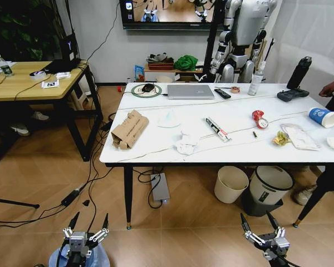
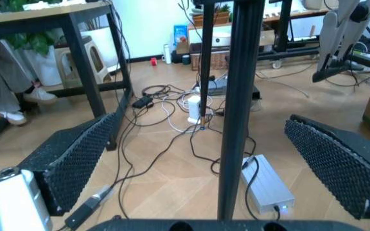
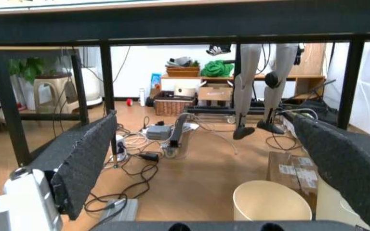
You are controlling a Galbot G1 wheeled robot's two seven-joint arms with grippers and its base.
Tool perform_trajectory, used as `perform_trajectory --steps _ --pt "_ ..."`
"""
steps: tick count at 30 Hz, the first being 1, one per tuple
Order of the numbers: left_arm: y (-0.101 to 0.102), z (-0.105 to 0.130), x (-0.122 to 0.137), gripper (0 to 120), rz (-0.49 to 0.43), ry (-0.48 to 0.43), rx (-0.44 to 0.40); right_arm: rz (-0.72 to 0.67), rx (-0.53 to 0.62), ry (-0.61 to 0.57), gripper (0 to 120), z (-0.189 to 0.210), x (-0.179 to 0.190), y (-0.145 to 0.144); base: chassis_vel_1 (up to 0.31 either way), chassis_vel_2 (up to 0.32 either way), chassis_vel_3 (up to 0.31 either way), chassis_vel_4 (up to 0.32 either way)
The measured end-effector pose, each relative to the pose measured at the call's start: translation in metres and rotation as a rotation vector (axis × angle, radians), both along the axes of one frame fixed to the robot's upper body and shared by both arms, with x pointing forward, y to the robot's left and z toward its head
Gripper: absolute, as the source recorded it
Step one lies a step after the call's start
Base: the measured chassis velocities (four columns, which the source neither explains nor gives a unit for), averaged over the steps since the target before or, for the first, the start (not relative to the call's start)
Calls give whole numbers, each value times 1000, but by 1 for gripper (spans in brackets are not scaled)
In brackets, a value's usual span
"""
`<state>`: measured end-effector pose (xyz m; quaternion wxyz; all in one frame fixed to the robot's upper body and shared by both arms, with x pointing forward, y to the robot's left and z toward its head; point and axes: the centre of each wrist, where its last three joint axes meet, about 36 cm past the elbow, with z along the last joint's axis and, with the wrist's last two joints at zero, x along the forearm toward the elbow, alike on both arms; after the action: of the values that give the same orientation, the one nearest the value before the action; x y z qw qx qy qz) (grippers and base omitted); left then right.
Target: Pick up the trash bin and place the trash from the table into it.
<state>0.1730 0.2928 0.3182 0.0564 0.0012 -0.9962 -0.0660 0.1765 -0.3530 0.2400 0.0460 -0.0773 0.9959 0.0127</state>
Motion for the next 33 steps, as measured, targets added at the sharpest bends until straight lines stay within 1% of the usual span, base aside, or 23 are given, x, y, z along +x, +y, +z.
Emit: perform_trajectory --steps 33 --pt "0 -1 0 100 0 2 1 1 -2 5 100 -2 -4 6 0 0 0 0"
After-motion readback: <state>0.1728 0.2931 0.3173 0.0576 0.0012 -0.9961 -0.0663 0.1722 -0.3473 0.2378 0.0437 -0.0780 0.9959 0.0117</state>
